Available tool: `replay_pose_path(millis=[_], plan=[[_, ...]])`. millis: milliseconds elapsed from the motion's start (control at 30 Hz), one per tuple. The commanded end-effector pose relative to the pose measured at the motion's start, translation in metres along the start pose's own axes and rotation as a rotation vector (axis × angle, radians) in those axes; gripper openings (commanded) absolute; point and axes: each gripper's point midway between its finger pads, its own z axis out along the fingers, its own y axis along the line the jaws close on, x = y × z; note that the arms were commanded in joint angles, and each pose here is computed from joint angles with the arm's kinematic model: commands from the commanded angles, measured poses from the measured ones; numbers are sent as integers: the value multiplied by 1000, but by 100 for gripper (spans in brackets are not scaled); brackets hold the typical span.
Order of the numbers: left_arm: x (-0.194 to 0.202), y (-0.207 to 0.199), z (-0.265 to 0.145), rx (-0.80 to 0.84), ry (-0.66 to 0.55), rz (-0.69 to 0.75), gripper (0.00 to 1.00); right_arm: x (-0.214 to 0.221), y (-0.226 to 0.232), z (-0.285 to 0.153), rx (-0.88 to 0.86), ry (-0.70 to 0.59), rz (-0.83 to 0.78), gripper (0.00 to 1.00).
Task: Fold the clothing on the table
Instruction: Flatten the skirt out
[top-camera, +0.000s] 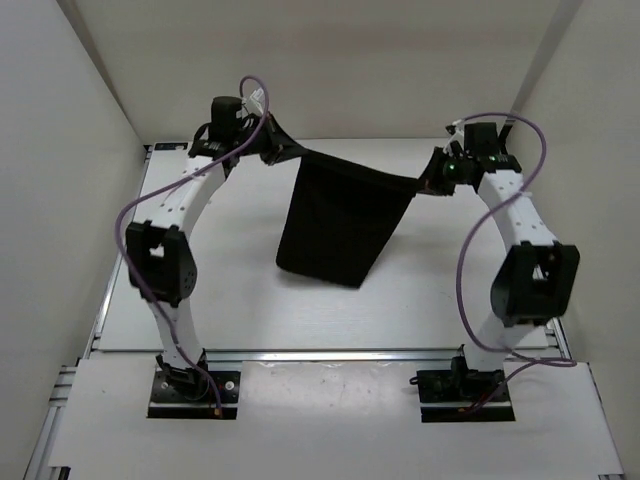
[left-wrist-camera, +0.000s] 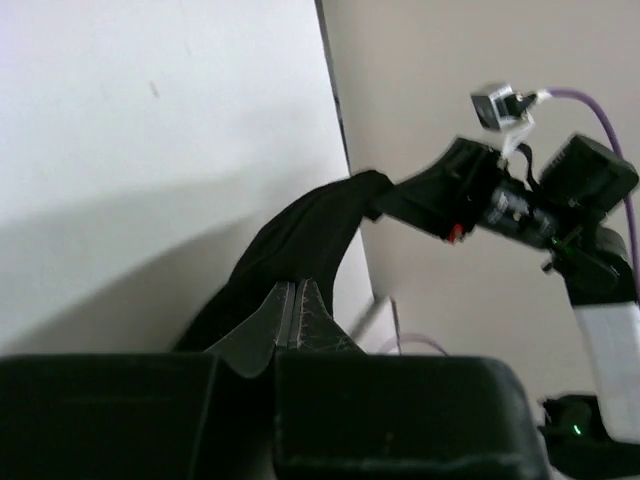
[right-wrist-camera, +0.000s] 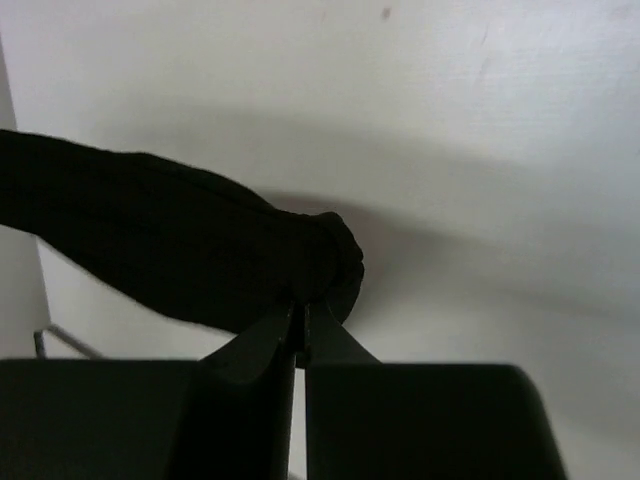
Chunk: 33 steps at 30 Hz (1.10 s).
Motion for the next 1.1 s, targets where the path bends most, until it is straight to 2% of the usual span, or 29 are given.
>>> replay_pose_path(millis=[0,67,167,200,233,267,367,400,467,500,533,567,667,700,767,833,933,1067], plan=[[-55,-44,-3,73,-122,82,0,-84,41,-27,-15,-240,-164,0],[-67,-57,-15,127,-175,83,0,-99,68,-48,-16,-354,-267,0],[-68,-70,-37,134,-190,141,0,-105,85,-77,-62,-436,-299,0],[-56,-70,-42,130,-177,140,0,-95,77,-69,-71,-407,-283,0],[-46,-54,-42,102,-165,120,0,-83,72,-71,-72,-390,-261,0],[-38,-58,-49,103,-168,133,0,-74,68,-72,-71,-377,-254,0],[25,-5,-43,22,-85,32,0,-9,30,-45,-78,-206,-120,0],[40,-7,-46,19,-73,34,0,27,14,-36,-86,-118,-59,0],[102,42,-40,-75,23,-55,0,84,-12,-24,-78,42,79,0],[117,44,-41,-74,45,-61,0,116,-31,-23,-82,114,170,0],[149,64,-41,-112,108,-108,0,157,-38,-20,-94,226,243,0],[183,82,-43,-153,182,-141,0,170,-41,-23,-99,263,279,0],[257,111,-60,-250,344,-230,0,255,-43,-43,-70,542,385,0],[278,120,-67,-287,394,-250,0,265,-38,-48,-67,584,378,0],[293,125,-76,-318,421,-261,0,293,-33,-59,-35,685,390,0],[289,129,-81,-333,389,-283,0,303,-26,-64,-26,717,367,0],[280,130,-82,-344,377,-291,0,308,-17,-66,-73,735,424,0],[287,126,-81,-343,406,-285,0,322,-11,-69,-100,786,440,0]])
